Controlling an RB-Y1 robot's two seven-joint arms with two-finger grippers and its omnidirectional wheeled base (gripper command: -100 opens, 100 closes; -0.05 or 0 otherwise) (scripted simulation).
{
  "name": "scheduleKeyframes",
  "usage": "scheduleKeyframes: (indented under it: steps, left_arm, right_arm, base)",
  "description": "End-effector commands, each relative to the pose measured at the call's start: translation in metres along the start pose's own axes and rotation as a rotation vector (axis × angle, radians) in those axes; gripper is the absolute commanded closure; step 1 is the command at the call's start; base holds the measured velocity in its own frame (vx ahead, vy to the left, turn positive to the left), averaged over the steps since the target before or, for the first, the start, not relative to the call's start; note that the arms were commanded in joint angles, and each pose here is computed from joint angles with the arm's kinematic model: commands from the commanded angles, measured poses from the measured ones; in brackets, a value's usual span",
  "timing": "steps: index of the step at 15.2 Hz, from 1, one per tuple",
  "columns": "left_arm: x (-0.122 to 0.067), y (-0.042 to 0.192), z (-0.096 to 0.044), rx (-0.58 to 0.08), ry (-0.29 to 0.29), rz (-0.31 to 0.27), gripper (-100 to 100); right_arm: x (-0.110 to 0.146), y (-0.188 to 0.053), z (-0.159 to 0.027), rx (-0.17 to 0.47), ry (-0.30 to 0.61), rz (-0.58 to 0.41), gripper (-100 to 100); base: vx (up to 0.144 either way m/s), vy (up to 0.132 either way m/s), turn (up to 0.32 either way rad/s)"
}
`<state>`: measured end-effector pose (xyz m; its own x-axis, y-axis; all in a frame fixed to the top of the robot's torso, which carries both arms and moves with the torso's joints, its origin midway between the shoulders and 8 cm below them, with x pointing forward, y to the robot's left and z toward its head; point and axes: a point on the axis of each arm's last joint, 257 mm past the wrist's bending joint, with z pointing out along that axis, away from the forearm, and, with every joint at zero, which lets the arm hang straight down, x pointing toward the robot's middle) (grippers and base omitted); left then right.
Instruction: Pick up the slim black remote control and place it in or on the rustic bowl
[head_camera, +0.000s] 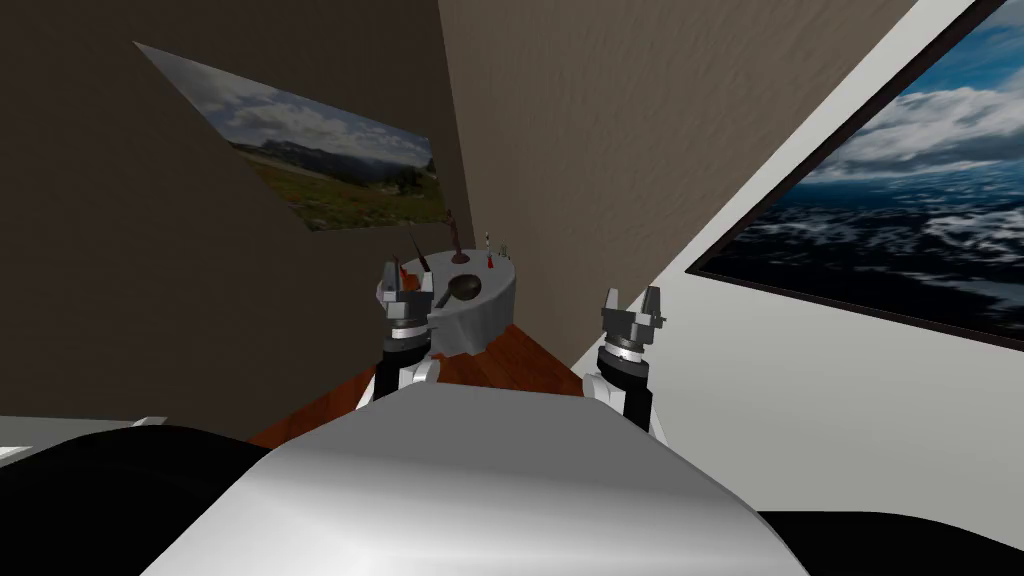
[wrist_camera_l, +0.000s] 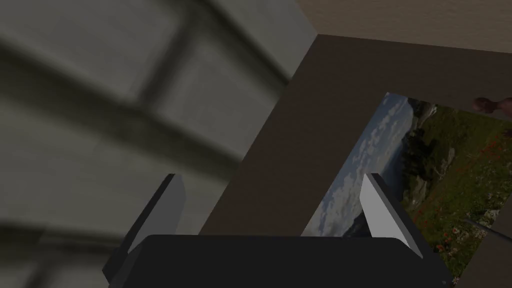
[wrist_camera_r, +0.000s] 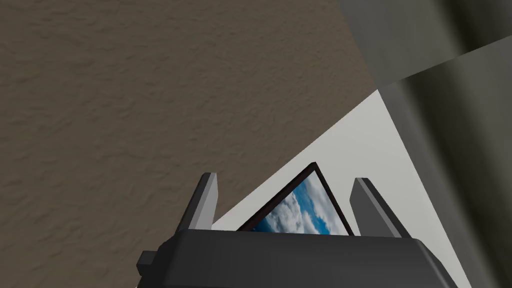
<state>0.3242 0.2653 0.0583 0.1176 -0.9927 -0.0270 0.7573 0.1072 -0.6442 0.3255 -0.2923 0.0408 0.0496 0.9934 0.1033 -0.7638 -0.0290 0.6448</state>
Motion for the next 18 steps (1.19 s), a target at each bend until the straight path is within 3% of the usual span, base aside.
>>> scheduleKeyframes:
  steps: [1,4,5,6,7,8,9,10,11,12,13,14,15,16,18]
  left_arm:
    - [0.004,0.017,-0.013,-0.050,0.038,0.008,-100]
    - [0.007,0.051,-0.047,-0.164,0.090,0.016,-100]
    - [0.007,0.054,-0.048,-0.170,0.090,0.016,-100]
    - [0.007,0.069,-0.066,-0.224,0.106,0.017,-100]
    - [0.007,0.069,-0.066,-0.224,0.106,0.017,-100]
    - [0.006,0.084,-0.087,-0.284,0.122,0.018,-100]
    - [0.006,0.084,-0.087,-0.284,0.122,0.018,-100]
    - [0.005,0.100,-0.111,-0.350,0.138,0.019,-100]
    - [0.005,0.100,-0.111,-0.350,0.138,0.019,-100]
    - [0.004,0.114,-0.135,-0.410,0.155,0.016,-100]
    - [0.003,0.114,-0.139,-0.421,0.153,0.018,-100]
    - [0.002,0.122,-0.163,-0.478,0.170,0.015,-100]
    - [0.000,0.127,-0.170,-0.497,0.169,0.017,-100]
    - [-0.001,0.133,-0.197,-0.559,0.185,0.013,-100]
    - [-0.003,0.138,-0.204,-0.577,0.184,0.015,-100]
  right_arm:
    - [0.000,0.000,0.000,0.000,0.000,0.000,0]
    - [0.000,0.000,0.000,0.000,0.000,0.000,0]
    - [0.000,0.000,0.000,0.000,0.000,0.000,0]
    - [0.000,0.000,0.000,0.000,0.000,0.000,0]
    - [0.000,0.000,0.000,0.000,0.000,0.000,0]
    - [0.000,0.000,0.000,0.000,0.000,0.000,0]
    - [0.000,0.000,0.000,0.000,0.000,0.000,0]
    - [0.000,0.000,0.000,0.000,0.000,0.000,0]
    - [0.000,0.000,0.000,0.000,0.000,0.000,0]
    - [0.000,0.000,0.000,0.000,0.000,0.000,0]
    - [0.000,0.000,0.000,0.000,0.000,0.000,0]
    - [0.000,0.000,0.000,0.000,0.000,0.000,0]
    - [0.000,0.000,0.000,0.000,0.000,0.000,0]
    - [0.000,0.000,0.000,0.000,0.000,0.000,0]
    - [0.000,0.000,0.000,0.000,0.000,0.000,0]
  base:
    - [0.031,-0.024,-0.084]
    - [0.100,-0.083,-0.135]
    - [0.126,-0.094,-0.078]
    - [0.112,-0.092,-0.097]
    - [0.095,-0.079,-0.083]
    - [0.095,-0.077,-0.126]
    - [0.091,-0.067,-0.099]
    - [0.095,-0.063,-0.114]
    - [0.083,-0.052,-0.091]
    - [0.083,-0.067,-0.124]
    - [0.077,-0.075,-0.097]
    - [0.105,-0.089,-0.141]
    - [0.110,-0.084,-0.093]
    - [0.104,-0.090,-0.116]
    - [0.083,-0.080,-0.058]
